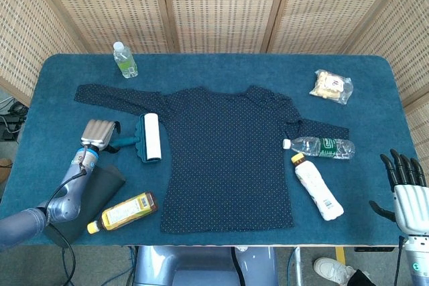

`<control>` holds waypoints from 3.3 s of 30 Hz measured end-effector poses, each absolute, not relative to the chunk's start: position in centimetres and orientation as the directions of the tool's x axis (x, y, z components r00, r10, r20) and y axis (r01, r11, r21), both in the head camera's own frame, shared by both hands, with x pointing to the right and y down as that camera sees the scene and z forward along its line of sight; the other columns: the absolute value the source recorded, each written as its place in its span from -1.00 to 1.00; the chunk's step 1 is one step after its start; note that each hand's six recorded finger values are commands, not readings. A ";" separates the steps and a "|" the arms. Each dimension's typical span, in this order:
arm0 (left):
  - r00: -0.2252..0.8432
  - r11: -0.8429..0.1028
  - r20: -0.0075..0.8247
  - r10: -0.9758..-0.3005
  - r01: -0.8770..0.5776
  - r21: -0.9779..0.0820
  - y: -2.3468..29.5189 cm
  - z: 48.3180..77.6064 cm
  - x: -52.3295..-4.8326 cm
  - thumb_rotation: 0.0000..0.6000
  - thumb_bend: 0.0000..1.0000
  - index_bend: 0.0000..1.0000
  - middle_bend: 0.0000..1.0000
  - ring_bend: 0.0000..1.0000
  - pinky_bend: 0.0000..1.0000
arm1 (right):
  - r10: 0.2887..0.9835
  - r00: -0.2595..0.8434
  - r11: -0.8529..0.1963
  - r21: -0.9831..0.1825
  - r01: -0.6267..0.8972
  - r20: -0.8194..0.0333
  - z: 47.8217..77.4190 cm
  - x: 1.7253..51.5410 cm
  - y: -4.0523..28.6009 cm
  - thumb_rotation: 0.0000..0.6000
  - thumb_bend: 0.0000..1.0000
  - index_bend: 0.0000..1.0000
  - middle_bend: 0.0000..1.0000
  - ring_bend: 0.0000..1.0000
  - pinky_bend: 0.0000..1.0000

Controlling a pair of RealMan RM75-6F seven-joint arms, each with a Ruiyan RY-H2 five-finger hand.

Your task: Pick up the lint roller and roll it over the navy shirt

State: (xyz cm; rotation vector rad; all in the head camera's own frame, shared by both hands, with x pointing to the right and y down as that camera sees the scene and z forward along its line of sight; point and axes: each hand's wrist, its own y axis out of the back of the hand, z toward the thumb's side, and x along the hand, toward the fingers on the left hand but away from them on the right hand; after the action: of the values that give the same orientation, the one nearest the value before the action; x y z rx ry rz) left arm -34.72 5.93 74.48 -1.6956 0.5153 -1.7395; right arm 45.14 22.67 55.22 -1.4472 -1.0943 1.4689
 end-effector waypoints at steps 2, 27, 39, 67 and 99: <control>0.043 -0.716 0.732 -0.679 0.179 -0.675 6.0 74.6 -34.7 1.00 -0.45 -0.17 0.62 0.33 0.37 | 0.946 -0.044 -0.319 -0.947 0.039 -0.321 55.2 45.2 22.7 1.00 -0.82 -1.00 -1.00 -1.00 -1.00; 0.042 -0.727 0.759 -0.650 0.255 -0.637 7.6 77.0 -33.6 1.00 0.49 0.13 0.63 0.34 0.37 | 0.952 -0.046 -0.300 -0.952 0.064 -0.303 54.8 45.4 22.5 1.00 -0.82 -1.00 -1.00 -1.00 -1.00; 0.065 -0.678 0.720 -0.690 0.287 -0.676 6.8 75.8 -33.3 1.00 0.68 0.67 0.65 0.34 0.37 | 0.956 -0.044 -0.287 -0.955 0.074 -0.291 54.3 45.4 22.4 1.00 -0.81 -1.00 -1.00 -1.00 -1.00; 0.205 -0.599 0.792 -0.576 0.554 -0.579 1.9 69.9 -26.5 1.00 0.44 0.70 0.65 0.34 0.33 | 0.951 -0.072 -0.291 -0.951 0.104 -0.299 54.2 46.4 22.1 1.00 -0.82 -1.00 -1.00 -1.00 -1.00; 0.182 -0.485 0.826 -0.533 0.735 -0.475 2.6 71.6 -12.9 1.00 0.45 0.70 0.65 0.34 0.33 | 0.932 -0.120 -0.318 -0.930 0.187 -0.342 55.1 48.3 21.8 1.00 -0.82 -1.00 -1.00 -1.00 -1.00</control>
State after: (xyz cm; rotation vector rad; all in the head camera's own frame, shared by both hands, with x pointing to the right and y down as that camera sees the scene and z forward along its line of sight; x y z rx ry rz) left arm -12.90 2.63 71.61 -1.4122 -0.2090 -1.5321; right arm 48.33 21.82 55.08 -1.5128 -1.2687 1.4943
